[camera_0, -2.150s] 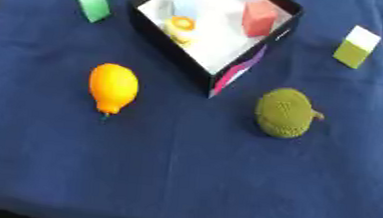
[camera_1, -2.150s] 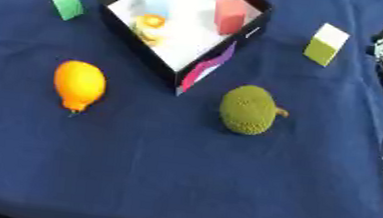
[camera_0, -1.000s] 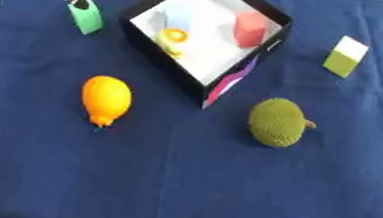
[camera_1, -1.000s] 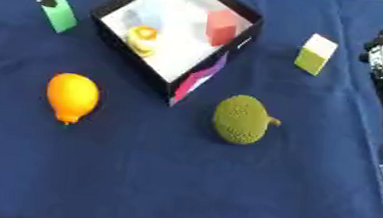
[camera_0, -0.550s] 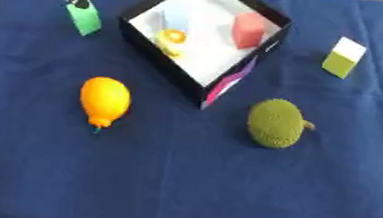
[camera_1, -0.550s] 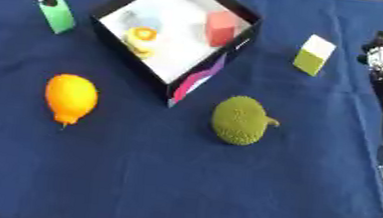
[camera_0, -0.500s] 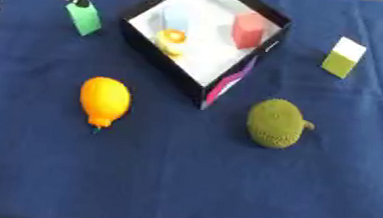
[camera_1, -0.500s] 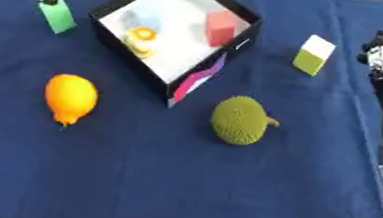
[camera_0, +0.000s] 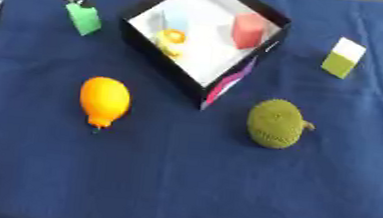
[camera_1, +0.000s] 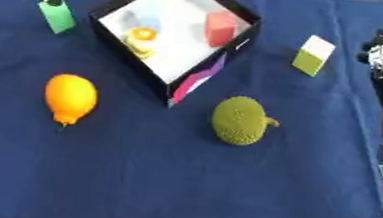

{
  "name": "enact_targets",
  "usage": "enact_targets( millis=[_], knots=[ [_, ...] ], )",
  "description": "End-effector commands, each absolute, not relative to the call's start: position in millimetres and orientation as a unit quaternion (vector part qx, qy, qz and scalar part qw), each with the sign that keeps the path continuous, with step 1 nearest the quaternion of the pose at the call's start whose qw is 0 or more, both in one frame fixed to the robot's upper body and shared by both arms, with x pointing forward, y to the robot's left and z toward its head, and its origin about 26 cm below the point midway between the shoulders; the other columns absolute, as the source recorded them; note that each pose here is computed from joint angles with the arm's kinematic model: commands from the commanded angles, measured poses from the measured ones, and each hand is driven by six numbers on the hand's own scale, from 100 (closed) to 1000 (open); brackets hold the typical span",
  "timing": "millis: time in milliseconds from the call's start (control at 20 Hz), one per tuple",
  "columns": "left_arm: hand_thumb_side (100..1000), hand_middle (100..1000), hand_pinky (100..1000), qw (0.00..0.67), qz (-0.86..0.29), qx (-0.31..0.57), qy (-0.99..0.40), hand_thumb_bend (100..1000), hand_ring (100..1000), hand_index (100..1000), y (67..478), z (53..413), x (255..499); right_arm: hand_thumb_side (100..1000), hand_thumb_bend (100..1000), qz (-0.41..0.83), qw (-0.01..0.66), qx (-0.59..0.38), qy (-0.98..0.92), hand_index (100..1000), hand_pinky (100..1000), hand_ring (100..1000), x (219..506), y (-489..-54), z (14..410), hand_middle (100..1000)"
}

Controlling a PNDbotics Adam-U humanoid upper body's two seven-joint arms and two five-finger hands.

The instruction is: Pick up objects on the table and place them in the box.

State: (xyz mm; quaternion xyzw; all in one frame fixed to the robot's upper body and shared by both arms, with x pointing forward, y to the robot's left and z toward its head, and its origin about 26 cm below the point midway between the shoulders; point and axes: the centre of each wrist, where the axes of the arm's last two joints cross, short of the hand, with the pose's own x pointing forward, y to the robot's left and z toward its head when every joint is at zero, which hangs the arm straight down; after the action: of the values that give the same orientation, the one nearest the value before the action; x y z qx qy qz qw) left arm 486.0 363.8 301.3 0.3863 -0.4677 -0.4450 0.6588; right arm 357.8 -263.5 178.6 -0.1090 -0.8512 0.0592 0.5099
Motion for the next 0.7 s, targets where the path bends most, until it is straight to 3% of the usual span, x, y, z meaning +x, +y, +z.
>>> enact_targets(
  millis=[50,700],
  knots=[
    [415,838,898,0.657,-0.436,0.401,-0.467,616,926,845,371,312,483,693,100,0.065,0.494,-0.108,-0.860,859,979,761,357,-262,189,713],
    [367,817,881,0.685,-0.389,0.425,-0.446,548,911,831,379,286,486,698,100,0.069,0.492,-0.099,-0.862,859,980,761,358,-257,192,714]
  ],
)
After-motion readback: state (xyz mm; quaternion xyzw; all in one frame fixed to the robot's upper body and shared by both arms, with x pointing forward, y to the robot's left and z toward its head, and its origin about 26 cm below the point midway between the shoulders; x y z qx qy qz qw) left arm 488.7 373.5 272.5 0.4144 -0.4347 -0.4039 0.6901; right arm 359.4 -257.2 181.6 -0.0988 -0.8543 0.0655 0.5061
